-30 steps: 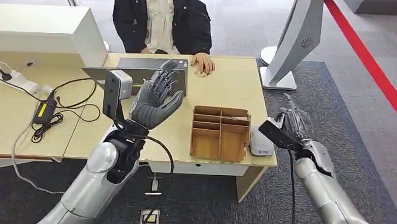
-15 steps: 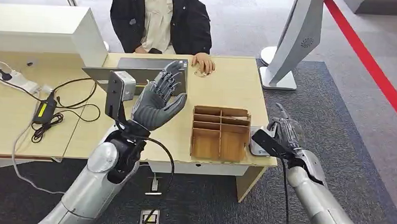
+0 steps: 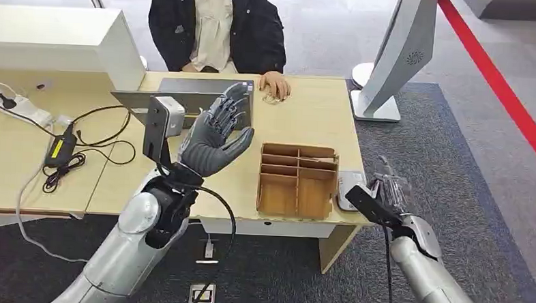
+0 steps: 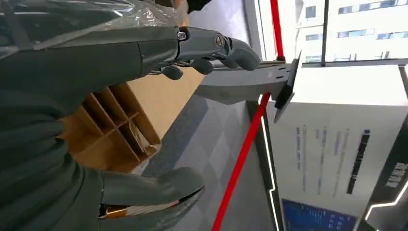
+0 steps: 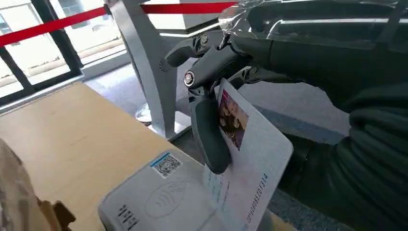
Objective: Pass the card to the sensor for recognition and then transmit it.
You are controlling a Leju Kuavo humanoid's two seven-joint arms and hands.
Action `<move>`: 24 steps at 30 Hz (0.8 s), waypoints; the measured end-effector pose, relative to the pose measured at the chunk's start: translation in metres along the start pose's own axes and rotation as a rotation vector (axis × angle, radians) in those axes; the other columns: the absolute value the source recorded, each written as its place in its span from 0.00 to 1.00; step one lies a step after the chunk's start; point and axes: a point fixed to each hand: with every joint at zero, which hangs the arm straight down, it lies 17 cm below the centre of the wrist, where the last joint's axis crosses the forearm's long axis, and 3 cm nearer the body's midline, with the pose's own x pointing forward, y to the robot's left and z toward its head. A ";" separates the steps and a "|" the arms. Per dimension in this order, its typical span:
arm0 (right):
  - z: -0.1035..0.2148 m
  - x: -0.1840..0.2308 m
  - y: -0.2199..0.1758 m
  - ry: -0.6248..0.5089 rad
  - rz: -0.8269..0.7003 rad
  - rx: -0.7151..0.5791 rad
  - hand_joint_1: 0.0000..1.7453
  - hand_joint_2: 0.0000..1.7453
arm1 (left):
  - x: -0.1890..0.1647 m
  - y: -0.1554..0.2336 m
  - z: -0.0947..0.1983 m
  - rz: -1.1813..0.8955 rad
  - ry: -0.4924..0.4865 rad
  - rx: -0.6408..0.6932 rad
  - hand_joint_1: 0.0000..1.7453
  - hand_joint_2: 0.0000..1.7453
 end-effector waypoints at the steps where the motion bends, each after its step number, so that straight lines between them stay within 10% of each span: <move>1: 0.002 -0.004 0.003 0.010 0.000 0.005 1.00 1.00 | 0.000 0.000 0.000 0.000 0.002 0.000 0.00 1.00; 24: 0.017 -0.047 0.023 0.131 0.021 0.068 1.00 1.00 | -0.002 0.001 0.008 0.003 0.029 0.001 0.00 1.00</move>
